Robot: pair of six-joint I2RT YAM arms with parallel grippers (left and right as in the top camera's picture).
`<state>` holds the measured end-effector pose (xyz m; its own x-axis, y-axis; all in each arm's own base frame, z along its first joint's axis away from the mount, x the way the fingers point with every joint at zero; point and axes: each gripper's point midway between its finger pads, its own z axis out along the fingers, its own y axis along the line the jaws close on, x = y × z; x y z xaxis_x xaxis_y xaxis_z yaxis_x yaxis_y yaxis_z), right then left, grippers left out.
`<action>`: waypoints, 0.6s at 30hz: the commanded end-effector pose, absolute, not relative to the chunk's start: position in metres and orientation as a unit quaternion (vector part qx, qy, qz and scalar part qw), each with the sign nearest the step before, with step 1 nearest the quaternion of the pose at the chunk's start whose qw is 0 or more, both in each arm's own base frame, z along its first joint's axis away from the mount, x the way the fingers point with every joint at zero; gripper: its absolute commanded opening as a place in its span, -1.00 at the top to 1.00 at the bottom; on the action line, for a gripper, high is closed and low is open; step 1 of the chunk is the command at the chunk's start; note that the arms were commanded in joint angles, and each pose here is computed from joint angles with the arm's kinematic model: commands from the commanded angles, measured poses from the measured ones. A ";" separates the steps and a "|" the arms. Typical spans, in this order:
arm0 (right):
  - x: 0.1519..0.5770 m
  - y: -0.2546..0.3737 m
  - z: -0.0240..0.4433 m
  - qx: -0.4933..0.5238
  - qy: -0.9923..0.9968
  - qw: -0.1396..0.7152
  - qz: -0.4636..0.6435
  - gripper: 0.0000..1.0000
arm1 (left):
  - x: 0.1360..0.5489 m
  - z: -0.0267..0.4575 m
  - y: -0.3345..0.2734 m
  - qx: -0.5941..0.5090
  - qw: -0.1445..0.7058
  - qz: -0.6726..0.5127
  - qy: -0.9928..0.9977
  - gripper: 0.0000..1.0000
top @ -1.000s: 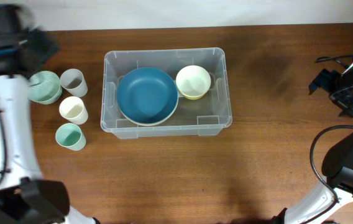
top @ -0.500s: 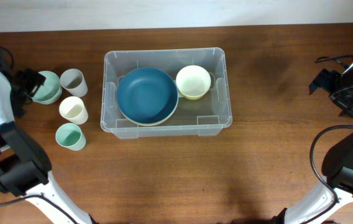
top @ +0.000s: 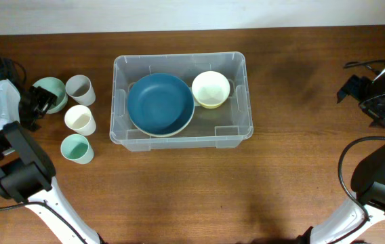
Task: Pack container
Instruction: 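Move the left gripper back to the green bowl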
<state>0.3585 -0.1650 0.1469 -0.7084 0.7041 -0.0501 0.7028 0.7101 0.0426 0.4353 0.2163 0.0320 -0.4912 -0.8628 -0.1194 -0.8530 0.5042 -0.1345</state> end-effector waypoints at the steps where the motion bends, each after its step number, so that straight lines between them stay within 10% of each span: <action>1: 0.358 -0.165 0.146 0.383 0.923 0.030 0.006 -0.98 | 0.433 0.022 0.217 -0.502 0.076 -0.030 0.861 -0.43; 15: 0.358 -0.165 0.146 0.383 0.923 0.030 0.006 -0.98 | 0.430 0.008 0.217 -0.503 0.062 -0.025 0.862 0.94; 18: 0.358 -0.165 0.146 0.383 0.923 0.031 0.006 -0.97 | 0.432 0.009 0.223 -0.506 0.071 -0.024 0.859 0.99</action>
